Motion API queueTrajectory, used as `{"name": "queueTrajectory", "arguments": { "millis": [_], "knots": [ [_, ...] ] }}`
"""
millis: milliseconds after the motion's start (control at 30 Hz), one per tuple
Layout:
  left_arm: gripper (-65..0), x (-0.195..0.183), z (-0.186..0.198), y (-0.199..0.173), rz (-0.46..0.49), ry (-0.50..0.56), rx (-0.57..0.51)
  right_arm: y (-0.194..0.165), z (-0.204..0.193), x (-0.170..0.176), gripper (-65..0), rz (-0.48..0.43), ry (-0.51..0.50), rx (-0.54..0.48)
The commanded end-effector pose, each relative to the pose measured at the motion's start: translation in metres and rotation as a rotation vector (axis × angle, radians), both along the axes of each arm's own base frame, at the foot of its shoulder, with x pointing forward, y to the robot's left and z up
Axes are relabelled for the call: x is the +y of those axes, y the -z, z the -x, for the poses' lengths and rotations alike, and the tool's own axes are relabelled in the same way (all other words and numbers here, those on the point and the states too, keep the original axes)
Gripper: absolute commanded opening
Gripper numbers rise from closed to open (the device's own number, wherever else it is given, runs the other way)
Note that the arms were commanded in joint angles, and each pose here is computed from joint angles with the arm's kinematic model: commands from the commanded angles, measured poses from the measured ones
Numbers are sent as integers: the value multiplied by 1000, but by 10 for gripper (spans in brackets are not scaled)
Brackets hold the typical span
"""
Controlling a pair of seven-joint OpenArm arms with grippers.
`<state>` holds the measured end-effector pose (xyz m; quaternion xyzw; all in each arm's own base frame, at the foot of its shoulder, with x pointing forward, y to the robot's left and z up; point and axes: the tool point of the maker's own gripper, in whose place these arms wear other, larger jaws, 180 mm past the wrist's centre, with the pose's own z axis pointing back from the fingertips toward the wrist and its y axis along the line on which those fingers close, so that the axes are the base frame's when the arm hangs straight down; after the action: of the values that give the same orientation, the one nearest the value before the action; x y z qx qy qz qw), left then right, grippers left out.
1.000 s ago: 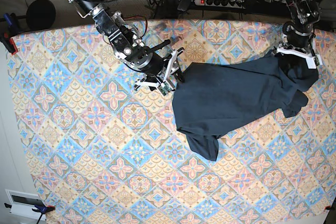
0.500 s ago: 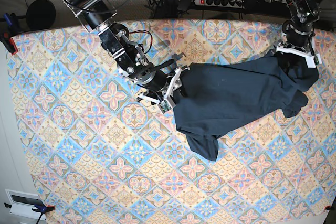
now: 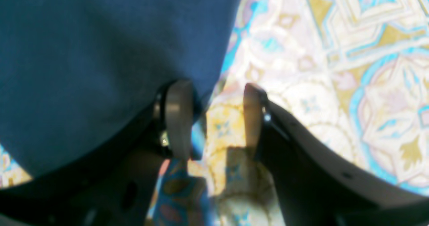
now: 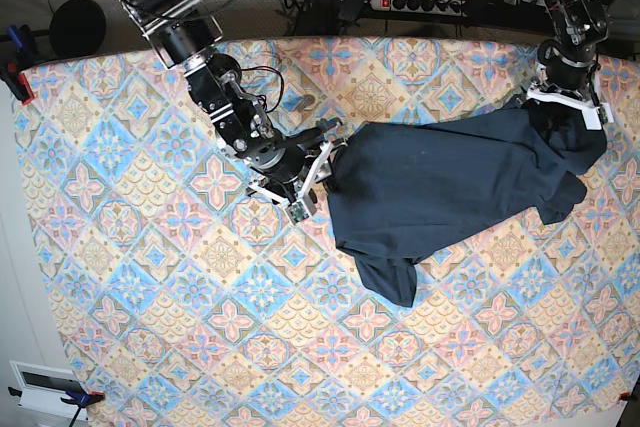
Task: Layout the t-shirt on the table in an organized manner, then fold the t-shirt properly
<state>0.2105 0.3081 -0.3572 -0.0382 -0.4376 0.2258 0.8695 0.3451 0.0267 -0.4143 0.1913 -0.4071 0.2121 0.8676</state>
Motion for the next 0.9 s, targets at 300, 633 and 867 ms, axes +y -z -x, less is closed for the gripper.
{"name": "queueTrajectory", "arguments": {
  "millis": [300,633,867],
  "knots": [
    [-367,4,-4,-11,-22,6,-36,-16,-1,25,-412,-45,-43,-42],
    [-368,7,-4,-12,-33,2,-34,-22,21,52,-634,-87,-237,-49],
    [-368,17,-10,-22,-78,29,-38,-81,-5,41,-650,-159,-183,-197]
  ]
}}
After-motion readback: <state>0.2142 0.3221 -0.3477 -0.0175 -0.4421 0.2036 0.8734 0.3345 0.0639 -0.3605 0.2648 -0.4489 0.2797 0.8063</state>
